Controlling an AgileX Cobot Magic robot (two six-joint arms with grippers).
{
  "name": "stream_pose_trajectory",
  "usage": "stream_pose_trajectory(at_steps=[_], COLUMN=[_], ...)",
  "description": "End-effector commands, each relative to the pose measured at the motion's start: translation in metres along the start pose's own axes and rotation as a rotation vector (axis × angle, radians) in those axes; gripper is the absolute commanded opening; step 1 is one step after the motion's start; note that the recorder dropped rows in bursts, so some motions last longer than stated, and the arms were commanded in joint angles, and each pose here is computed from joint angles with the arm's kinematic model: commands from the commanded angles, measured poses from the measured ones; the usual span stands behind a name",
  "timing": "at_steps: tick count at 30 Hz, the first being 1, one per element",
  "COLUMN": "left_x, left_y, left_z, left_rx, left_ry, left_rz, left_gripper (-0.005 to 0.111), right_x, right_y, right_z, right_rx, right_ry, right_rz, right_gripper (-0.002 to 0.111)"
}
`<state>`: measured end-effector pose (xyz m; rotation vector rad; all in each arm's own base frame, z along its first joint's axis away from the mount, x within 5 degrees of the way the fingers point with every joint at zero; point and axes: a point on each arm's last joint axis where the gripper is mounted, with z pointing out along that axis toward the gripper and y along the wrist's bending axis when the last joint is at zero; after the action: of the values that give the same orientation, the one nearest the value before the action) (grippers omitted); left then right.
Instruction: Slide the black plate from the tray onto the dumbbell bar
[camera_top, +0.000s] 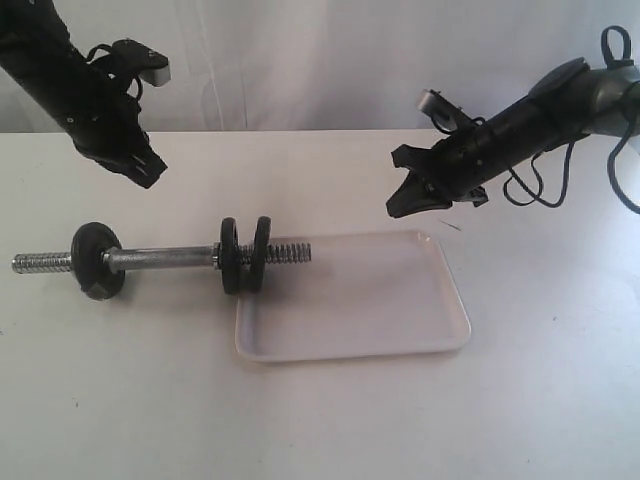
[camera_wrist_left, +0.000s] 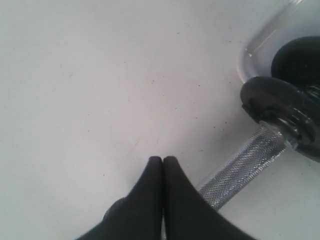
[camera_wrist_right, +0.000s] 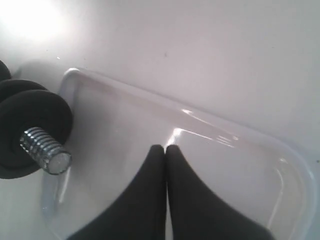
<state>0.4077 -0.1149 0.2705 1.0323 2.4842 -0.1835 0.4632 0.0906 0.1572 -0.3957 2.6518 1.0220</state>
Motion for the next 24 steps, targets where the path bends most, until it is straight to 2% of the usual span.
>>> stream_pose_trajectory(at_steps=[1,7,13,21,24], left_x=[0.003,0.014,0.021,0.047,0.054], left_y=[0.004,0.012,0.011,0.036,0.04], left_z=[-0.003,-0.006,-0.009,-0.024,-0.033], left_rx=[-0.045,-0.162,-0.144,-0.118,-0.117], left_ry=[0.032,0.131,0.206,0.263,0.284], left_rz=[-0.142,-0.279,-0.314,-0.503,-0.526], left_gripper=[0.0,0.0,0.0,0.0,0.0], right_x=[-0.001,-0.003,-0.001,0.009,0.01], right_y=[0.001,0.012,0.02,0.015,0.016], right_z=[-0.018,-0.039,-0.055,-0.064,-0.065], right_rx=[0.114,0.197,0.259,0.373,0.375], right_ry=[0.022,0.021,0.035,0.137,0.15], right_rz=[-0.005,-0.026,-0.006,0.033,0.042], right_gripper=[0.0,0.0,0.0,0.0,0.0])
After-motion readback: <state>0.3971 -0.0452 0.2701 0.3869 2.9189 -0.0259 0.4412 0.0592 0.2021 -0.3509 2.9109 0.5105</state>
